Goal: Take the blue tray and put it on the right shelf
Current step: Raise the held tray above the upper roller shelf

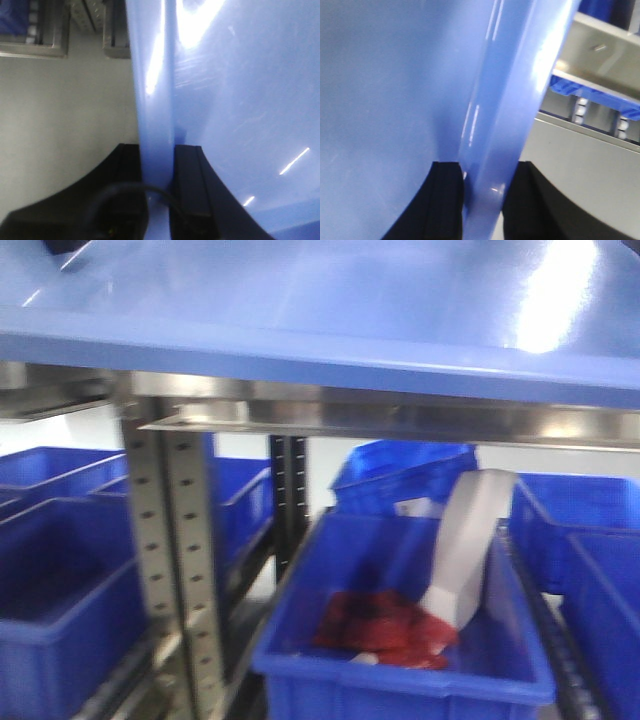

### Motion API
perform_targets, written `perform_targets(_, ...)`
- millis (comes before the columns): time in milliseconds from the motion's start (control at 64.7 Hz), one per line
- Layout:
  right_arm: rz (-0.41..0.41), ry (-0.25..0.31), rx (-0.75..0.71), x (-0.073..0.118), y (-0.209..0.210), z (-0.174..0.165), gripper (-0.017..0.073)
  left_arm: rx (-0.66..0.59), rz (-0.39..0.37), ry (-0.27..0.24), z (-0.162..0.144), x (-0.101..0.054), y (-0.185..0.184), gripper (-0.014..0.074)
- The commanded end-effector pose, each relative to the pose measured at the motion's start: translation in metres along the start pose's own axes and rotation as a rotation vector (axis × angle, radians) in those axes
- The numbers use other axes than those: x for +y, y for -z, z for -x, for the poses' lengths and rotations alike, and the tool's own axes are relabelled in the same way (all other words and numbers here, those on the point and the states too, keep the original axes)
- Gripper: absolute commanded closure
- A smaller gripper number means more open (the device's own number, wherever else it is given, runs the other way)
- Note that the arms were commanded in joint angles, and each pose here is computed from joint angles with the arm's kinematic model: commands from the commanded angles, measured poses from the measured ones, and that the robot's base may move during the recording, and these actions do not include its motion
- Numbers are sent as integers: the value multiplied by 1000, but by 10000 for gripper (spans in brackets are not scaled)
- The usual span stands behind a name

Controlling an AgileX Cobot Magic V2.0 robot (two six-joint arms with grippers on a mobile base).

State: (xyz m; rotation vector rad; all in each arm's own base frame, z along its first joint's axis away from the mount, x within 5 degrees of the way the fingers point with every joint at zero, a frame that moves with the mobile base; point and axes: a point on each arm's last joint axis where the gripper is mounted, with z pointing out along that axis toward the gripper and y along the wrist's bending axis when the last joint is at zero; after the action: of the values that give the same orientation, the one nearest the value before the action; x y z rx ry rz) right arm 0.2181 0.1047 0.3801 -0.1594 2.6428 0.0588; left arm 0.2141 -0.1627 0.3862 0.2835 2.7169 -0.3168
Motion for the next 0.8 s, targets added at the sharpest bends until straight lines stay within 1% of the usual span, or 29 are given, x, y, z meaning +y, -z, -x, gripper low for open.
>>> perform_targets(0,50,38,-95,3,14,5,503,24,-45,-8,-8,-5,19,642)
perform_targets(789,50,38,-95,3,14,5,503,24,-45,-8,-8,-5,19,642)
